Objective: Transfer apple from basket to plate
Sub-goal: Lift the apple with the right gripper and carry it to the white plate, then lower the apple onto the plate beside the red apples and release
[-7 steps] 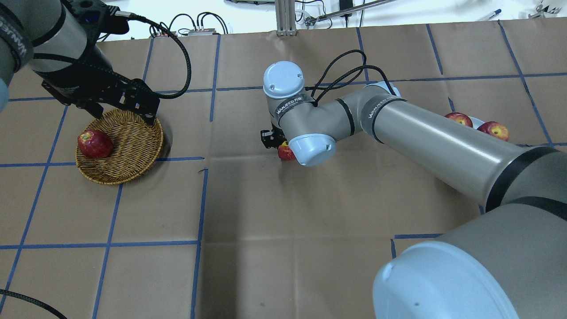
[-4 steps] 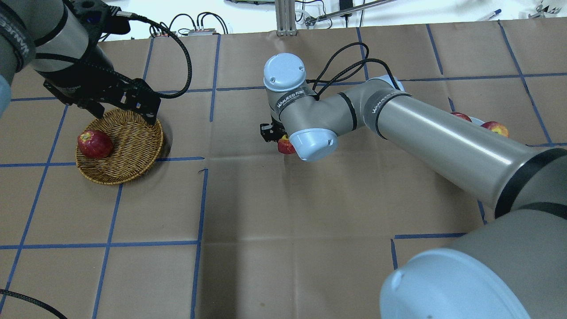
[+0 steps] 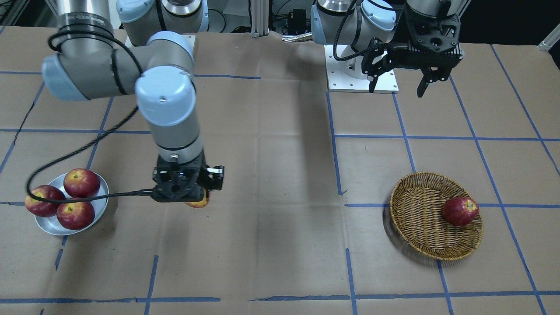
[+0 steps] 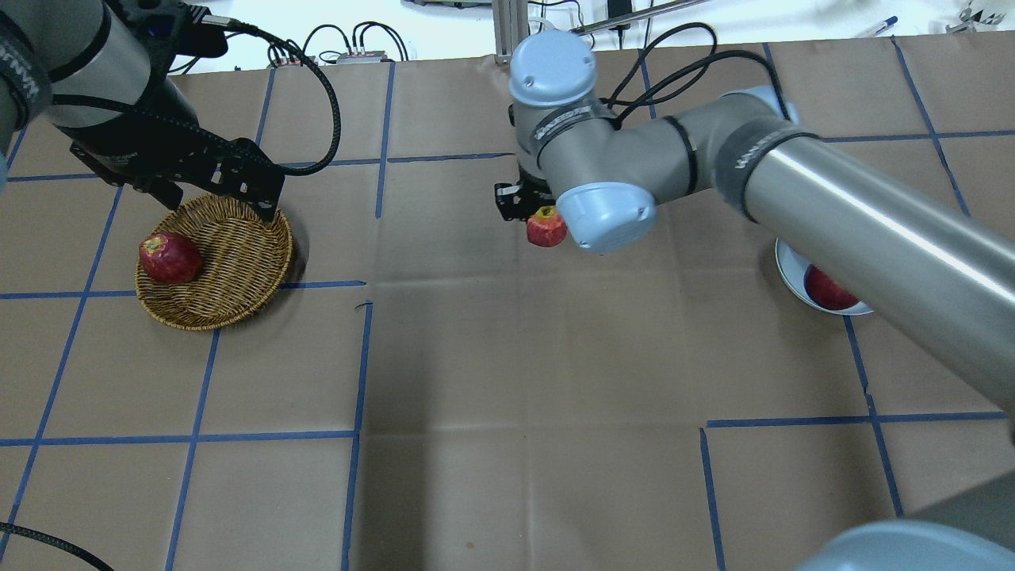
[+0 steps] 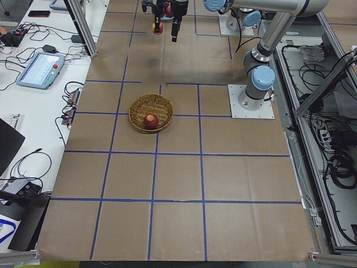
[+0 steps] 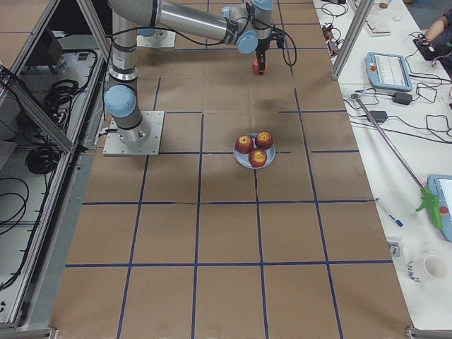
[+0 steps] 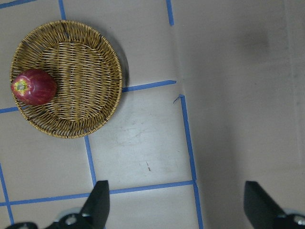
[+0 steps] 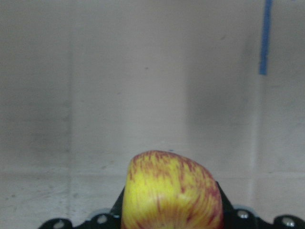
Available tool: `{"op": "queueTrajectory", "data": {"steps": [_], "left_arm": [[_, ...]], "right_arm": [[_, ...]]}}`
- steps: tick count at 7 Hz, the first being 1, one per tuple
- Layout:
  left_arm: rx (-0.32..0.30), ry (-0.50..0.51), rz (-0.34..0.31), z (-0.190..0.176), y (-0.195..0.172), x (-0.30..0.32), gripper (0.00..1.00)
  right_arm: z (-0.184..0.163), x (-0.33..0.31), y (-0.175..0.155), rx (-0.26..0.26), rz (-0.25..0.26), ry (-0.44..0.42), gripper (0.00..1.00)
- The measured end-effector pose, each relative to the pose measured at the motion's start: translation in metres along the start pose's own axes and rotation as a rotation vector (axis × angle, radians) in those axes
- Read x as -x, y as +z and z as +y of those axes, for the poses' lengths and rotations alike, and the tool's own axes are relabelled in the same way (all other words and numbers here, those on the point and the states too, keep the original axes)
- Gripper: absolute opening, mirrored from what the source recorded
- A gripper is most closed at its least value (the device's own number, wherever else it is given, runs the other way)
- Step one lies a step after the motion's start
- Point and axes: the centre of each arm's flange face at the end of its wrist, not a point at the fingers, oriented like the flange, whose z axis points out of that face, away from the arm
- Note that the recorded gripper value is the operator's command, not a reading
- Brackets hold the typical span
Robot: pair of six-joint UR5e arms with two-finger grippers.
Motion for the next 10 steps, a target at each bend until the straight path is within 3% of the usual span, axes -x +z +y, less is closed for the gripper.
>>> {"op": "queueTrajectory", "data": {"steps": [3, 5, 10], "left_arm": [[0.000, -0.001, -0.001, 0.000, 0.000, 0.000, 0.99], [-0.001, -0.001, 0.000, 0.001, 0.000, 0.000, 0.99], [0.000, -0.001, 0.003, 0.001, 0.000, 0.000, 0.99]], "right_arm": [[0.019, -0.193, 0.001, 0.031, 0.015, -0.048, 0.58], [0.030, -0.280, 0.009, 0.038, 0.018, -0.093, 0.58], [0.045, -0.311, 0.060, 0.045, -0.018, -0.135, 0.60]]}}
